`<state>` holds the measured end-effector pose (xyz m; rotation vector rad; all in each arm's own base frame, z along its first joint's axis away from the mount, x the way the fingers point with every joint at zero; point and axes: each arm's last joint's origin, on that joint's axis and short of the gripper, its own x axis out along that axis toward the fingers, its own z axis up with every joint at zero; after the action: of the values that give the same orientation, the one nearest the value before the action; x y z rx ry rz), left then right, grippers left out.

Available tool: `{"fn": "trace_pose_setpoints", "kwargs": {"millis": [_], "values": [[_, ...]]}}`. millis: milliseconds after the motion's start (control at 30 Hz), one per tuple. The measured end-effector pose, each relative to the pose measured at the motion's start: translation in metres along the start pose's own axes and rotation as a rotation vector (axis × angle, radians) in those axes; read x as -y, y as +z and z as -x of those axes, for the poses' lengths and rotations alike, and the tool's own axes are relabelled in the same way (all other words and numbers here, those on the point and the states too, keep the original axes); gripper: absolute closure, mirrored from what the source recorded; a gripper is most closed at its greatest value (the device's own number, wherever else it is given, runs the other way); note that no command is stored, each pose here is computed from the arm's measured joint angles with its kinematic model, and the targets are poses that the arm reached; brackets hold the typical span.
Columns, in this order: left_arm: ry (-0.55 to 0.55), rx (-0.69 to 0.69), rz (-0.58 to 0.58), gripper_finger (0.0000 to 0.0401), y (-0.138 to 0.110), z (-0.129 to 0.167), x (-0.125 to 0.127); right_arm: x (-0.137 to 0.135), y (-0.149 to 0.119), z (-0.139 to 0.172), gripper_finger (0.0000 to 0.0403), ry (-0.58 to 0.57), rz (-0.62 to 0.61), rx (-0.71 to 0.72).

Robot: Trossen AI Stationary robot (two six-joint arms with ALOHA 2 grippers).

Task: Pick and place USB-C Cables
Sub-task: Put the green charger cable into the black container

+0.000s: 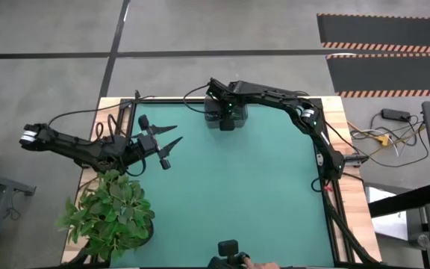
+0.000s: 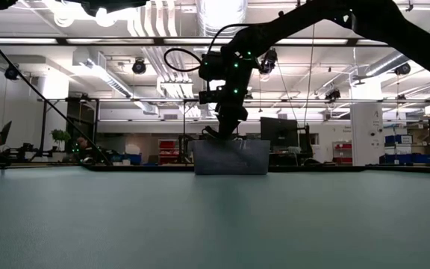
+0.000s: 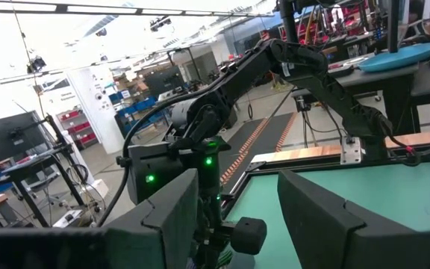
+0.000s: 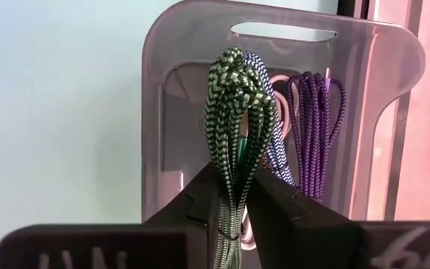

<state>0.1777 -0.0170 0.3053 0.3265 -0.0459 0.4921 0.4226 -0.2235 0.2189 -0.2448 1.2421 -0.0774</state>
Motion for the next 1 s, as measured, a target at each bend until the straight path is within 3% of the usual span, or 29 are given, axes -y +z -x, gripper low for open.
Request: {"fn": "trace_pose_setpoints", "kwargs": {"millis": [1000], "values": [[0.0, 0.0, 0.0, 0.023, 0.0, 0.0, 0.0, 0.0013, 0.0021, -0.0004, 0.0344, -0.016, -0.026, 0.023]]}}
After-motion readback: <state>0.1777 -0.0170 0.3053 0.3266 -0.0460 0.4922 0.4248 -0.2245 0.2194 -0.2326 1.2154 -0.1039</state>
